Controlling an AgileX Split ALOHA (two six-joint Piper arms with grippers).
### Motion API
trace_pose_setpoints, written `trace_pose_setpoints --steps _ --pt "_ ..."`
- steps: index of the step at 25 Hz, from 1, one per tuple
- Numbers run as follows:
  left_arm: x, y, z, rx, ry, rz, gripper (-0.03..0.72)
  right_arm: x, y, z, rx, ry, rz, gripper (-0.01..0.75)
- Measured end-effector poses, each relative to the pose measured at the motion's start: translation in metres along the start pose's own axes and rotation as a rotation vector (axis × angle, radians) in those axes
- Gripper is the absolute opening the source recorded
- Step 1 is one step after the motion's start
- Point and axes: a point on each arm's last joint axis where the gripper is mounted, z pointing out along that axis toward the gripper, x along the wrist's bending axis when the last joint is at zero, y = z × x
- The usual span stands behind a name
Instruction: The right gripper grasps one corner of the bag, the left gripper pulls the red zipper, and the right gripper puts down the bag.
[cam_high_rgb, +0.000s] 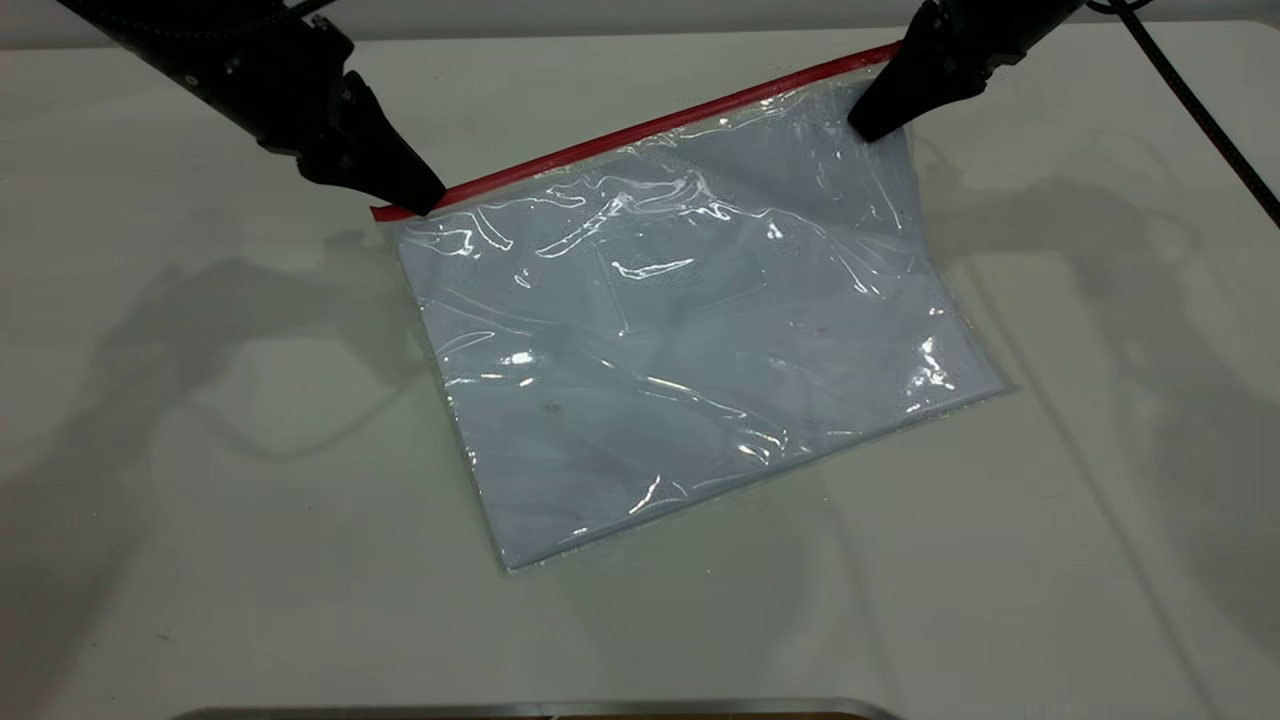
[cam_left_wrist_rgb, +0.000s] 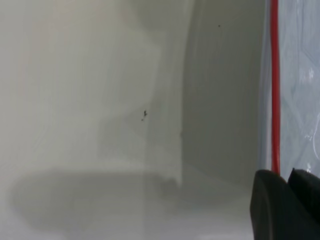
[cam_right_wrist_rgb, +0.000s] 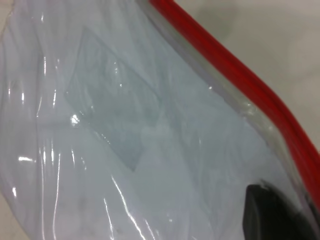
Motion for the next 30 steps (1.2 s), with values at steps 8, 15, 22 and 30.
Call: trace_pose_setpoints --steps 8,15,22,30 --pt "0.0 0.0 0.0 0.001 -0.004 -0.036 0.376 -0.002 0.0 -0.001 -0.003 -0.02 0.012 0.508" --pt "-0.006 0.033 -0.051 -0.037 0.124 -0.165 0.577 -0.001 0.041 -0.061 -0.02 -0.237 0.007 0.602" --pt "-0.055 0.082 -0.17 -0.083 0.342 -0.222 0.587 0.056 0.114 -0.197 -0.151 -0.473 0.027 0.589" --pt "-0.149 0.091 -0.293 -0.115 0.579 -0.182 0.586 0.171 0.144 -0.322 -0.268 -0.549 0.076 0.589"
